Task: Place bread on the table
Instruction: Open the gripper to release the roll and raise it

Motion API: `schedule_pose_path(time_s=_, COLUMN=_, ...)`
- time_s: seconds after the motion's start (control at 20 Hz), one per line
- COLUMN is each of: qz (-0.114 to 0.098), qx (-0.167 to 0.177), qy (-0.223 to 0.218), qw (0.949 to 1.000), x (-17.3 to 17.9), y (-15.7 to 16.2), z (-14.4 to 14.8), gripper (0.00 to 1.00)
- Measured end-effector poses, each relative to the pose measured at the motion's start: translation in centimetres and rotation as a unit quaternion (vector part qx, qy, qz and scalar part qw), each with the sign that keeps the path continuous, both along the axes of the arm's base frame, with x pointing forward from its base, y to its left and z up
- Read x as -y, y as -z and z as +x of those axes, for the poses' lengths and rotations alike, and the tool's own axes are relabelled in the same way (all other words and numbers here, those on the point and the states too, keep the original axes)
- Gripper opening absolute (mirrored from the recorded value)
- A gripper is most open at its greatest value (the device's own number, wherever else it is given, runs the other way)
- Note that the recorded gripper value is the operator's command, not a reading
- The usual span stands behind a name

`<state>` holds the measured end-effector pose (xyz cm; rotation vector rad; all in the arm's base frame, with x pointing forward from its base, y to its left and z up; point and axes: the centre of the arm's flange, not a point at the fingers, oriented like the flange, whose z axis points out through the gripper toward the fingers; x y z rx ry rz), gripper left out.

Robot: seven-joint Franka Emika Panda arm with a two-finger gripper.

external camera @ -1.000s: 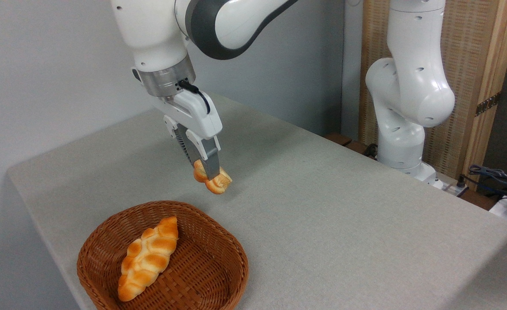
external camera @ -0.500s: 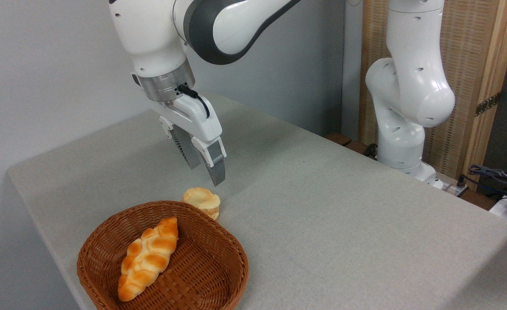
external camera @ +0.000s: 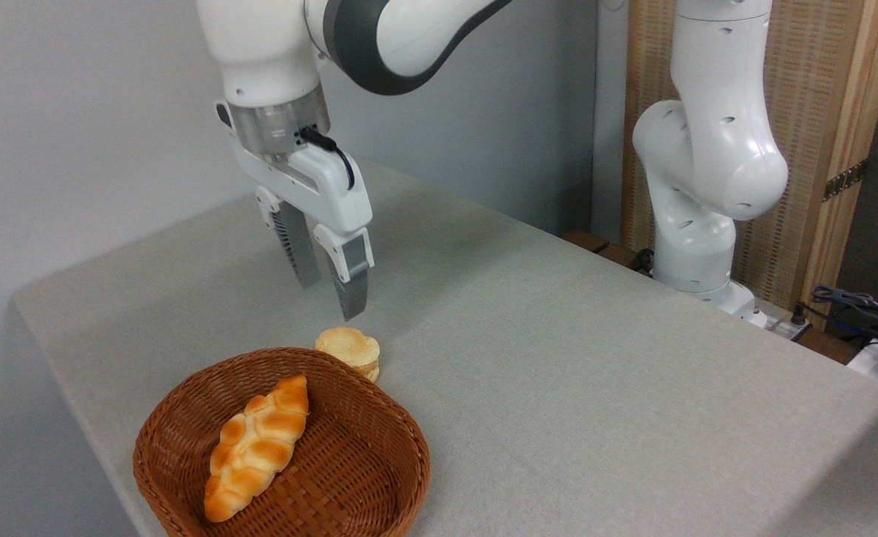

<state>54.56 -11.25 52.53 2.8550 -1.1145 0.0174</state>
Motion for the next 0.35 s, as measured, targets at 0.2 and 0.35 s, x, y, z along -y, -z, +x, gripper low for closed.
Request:
schedule_pose_path(time_s=0.2, qz=-0.005, qx=0.038, qy=-0.011, qw=0.9992, x=-1.4, y=-1.7, z=0.6, gripper=1.0)
schedule_pose_path(time_s=0.35, qz=-0.008, qx=0.062, qy=-0.019, qw=0.9978, x=-2.4, y=-3.5, z=1.1, gripper=1.0)
